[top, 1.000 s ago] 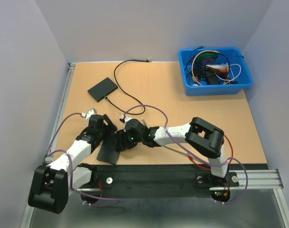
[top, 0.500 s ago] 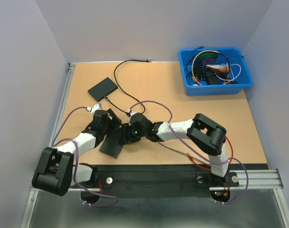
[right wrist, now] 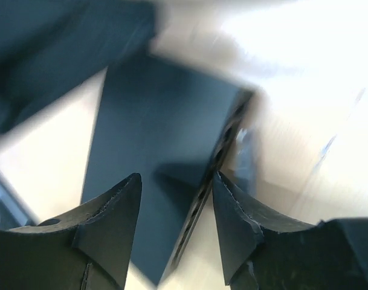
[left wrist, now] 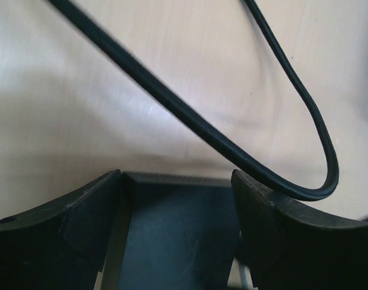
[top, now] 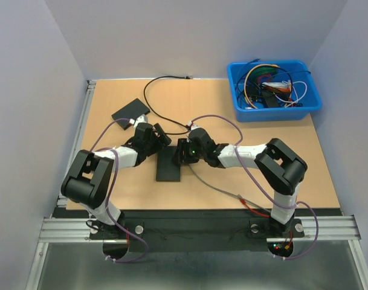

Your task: Insert the plug into the switch port

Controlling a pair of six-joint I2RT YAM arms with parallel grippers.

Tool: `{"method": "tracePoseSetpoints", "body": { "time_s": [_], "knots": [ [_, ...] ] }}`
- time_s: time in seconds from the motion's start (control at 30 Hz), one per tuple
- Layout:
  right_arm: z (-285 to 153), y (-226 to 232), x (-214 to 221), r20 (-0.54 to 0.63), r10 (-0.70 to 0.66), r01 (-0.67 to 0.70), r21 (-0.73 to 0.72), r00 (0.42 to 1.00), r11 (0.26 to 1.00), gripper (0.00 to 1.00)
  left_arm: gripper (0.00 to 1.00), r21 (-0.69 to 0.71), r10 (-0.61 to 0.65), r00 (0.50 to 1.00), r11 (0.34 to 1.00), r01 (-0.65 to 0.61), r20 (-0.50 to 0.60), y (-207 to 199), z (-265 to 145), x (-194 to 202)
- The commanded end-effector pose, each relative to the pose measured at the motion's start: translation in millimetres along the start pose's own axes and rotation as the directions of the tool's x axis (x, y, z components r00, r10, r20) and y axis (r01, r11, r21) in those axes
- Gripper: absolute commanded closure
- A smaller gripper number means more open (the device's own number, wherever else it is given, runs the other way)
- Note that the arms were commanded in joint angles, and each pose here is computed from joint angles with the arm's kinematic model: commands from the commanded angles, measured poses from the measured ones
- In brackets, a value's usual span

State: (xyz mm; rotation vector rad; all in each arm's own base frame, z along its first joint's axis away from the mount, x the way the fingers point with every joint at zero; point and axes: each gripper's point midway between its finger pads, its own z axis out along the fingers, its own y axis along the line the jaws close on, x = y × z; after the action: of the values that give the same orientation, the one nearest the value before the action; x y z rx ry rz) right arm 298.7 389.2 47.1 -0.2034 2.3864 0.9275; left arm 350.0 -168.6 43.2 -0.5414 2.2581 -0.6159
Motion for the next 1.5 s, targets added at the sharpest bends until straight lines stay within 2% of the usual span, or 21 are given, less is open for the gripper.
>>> {"method": "tracePoseSetpoints", "body": {
  "time_s": [0.0,0.23,0.27,0.3,0.33,0.43,0.53,0.77,0.87,0.9,0.97,1.0,1.03,1.07,1.1,1.13,1.27,1.47],
  "knots": [
    [-42.2,57.5,-13.7,0.052,-0.066,0.074,-0.172,0.996,0.982,0.44,0.16,0.0,0.077,0.997,0.997,-0.077,-0.022,-9.4,20.8,-7.6],
    [-85.6,45.9,-14.4,0.081,-0.105,0.112,-0.087,0.991,0.99,0.43,0.16,0.075,0.127,0.992,0.989,-0.125,-0.018,-36.0,35.7,-20.5],
    [-92.3,41.1,-23.1,0.118,-0.111,0.117,-0.047,0.987,0.992,0.43,0.16,0.088,0.134,0.991,0.987,-0.133,-0.01,-40.9,36.0,-24.1],
    [-95.3,30.6,-19.4,0.105,-0.135,0.136,0.002,0.985,0.991,0.42,0.16,0.101,0.144,0.99,0.985,-0.143,-0.003,-45.2,35.3,-27.0],
    [-99.0,19.6,-31.5,0.158,-0.146,0.136,0.074,0.977,0.988,0.42,0.16,0.121,0.157,0.988,0.98,-0.156,0.001,-51.2,33.7,-29.1],
    [-104.1,-19.3,-25.7,0.142,-0.179,0.141,0.245,0.974,0.959,0.41,0.16,0.179,0.171,0.985,0.969,-0.168,-0.001,-63.7,28.1,-28.5],
    [-101.5,-44.9,-15.7,0.113,-0.171,0.126,0.328,0.979,0.936,0.41,0.16,0.25,0.18,0.983,0.954,-0.169,-0.023,-76.7,24.3,-16.7],
    [-94.0,-60.4,5.0,0.062,-0.136,0.106,0.353,0.989,0.93,0.41,0.16,0.345,0.216,0.974,0.921,-0.179,-0.073,-95.8,20.0,23.2],
    [-91.5,-51.5,6.6,0.045,-0.134,0.114,0.311,0.99,0.944,0.41,0.16,0.368,0.224,0.974,0.91,-0.193,-0.043,-106.4,13.8,14.6],
    [-90.7,-46.9,3.0,0.051,-0.139,0.118,0.298,0.989,0.947,0.41,0.16,0.355,0.226,0.973,0.914,-0.198,-0.038,-106.1,10.7,11.4],
    [-89.7,-44.4,1.8,0.049,-0.146,0.126,0.289,0.988,0.949,0.41,0.16,0.34,0.227,0.973,0.912,-0.228,0.043,-119.0,-4.8,-14.6],
    [-89.3,-43.3,0.0,0.054,-0.148,0.127,0.288,0.988,0.949,0.4,0.16,0.29,0.232,0.972,0.929,-0.231,0.029,-111.4,-9.2,-16.5],
    [-88.3,-41.5,-2.8,0.058,-0.153,0.13,0.286,0.987,0.949,0.4,0.16,0.243,0.223,0.971,0.94,-0.238,0.089,-112.1,-20.1,-35.2],
    [-85.1,-42.4,-2.4,0.052,-0.155,0.134,0.289,0.986,0.948,0.4,0.16,0.208,0.223,0.968,0.948,-0.243,0.113,-112.4,-26.1,-46.3],
    [-82.8,-38.1,-7.5,0.059,-0.162,0.139,0.283,0.985,0.949,0.4,0.16,0.15,0.224,0.97,0.96,-0.236,0.092,-101.2,-36.1,-46.2],
    [-79.9,-38.0,-8.3,0.055,-0.166,0.144,0.284,0.985,0.948,0.4,0.16,0.067,0.219,0.966,0.971,-0.23,0.136,-89.4,-39.0,-58.6],
    [-61.5,-45.3,-9.4,0.035,-0.176,0.155,0.32,0.984,0.934,0.4,0.16,-0.06,0.23,0.969,0.972,-0.225,0.093,-46.7,-46.8,-43.3],
    [-39.1,-54.2,-3.1,-0.001,-0.171,0.161,0.344,0.985,0.925,0.42,0.16,-0.134,0.233,0.972,0.965,-0.227,0.028,0.3,-39.0,-9.3]
  ]
}}
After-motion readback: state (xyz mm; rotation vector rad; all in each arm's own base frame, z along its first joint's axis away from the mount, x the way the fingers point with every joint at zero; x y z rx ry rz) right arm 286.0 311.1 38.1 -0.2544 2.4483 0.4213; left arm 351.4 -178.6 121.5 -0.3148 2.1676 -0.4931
